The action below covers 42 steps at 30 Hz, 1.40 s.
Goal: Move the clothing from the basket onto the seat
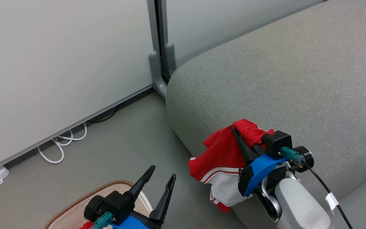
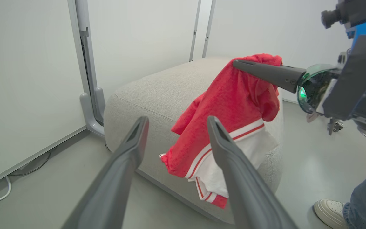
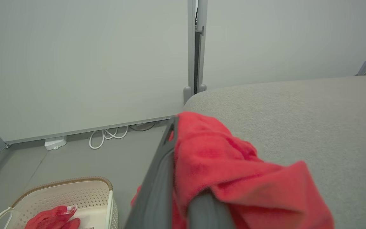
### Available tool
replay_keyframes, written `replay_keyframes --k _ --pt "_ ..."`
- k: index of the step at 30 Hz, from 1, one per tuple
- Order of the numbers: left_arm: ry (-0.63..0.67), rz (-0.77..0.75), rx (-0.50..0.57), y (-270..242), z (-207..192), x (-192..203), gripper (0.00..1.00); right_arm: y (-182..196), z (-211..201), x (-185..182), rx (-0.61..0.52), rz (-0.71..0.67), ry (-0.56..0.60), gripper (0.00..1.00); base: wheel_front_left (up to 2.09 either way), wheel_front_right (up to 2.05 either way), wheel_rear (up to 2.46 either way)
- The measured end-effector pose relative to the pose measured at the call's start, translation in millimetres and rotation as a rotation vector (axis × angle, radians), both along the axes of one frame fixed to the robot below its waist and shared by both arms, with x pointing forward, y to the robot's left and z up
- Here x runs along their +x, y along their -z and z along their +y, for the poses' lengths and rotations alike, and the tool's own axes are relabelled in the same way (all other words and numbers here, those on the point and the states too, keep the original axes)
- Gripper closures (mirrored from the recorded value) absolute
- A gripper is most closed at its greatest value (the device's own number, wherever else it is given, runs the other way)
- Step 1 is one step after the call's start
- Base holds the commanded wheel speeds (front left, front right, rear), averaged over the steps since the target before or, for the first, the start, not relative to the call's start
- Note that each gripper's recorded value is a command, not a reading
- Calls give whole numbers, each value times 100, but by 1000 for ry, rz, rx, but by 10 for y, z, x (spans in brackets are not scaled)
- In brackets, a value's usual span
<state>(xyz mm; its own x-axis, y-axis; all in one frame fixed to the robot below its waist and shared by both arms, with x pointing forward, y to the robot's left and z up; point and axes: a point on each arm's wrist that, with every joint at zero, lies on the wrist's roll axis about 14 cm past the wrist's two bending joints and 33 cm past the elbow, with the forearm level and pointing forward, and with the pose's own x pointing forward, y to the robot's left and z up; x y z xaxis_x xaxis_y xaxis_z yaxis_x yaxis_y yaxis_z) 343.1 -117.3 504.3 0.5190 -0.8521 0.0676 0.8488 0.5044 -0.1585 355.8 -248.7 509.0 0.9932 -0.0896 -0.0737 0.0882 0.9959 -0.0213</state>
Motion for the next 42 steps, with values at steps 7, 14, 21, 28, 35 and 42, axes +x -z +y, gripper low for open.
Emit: replay_keyframes --k 7,14,21,28,35,42 --pt "27 11 1 35 -66 -43 0 43 -98 -57 4 10 35 100 0 0 0" --pt "14 17 0 83 -24 76 0 -129 -430 120 87 -18 130 100 0 0 0" --pt "31 6 3 167 -35 271 0 -902 -1019 679 32 -119 219 100 0 0 0" --pt "48 -15 -3 275 -4 552 0 -1523 -1702 1099 -96 -180 322 100 0 0 0" --pt "24 -36 -34 400 108 949 0 -1264 -2201 1403 -162 -134 435 100 0 0 0" --pt "-13 12 -30 772 244 1154 0 160 -2152 1614 -102 122 446 100 0 0 0"
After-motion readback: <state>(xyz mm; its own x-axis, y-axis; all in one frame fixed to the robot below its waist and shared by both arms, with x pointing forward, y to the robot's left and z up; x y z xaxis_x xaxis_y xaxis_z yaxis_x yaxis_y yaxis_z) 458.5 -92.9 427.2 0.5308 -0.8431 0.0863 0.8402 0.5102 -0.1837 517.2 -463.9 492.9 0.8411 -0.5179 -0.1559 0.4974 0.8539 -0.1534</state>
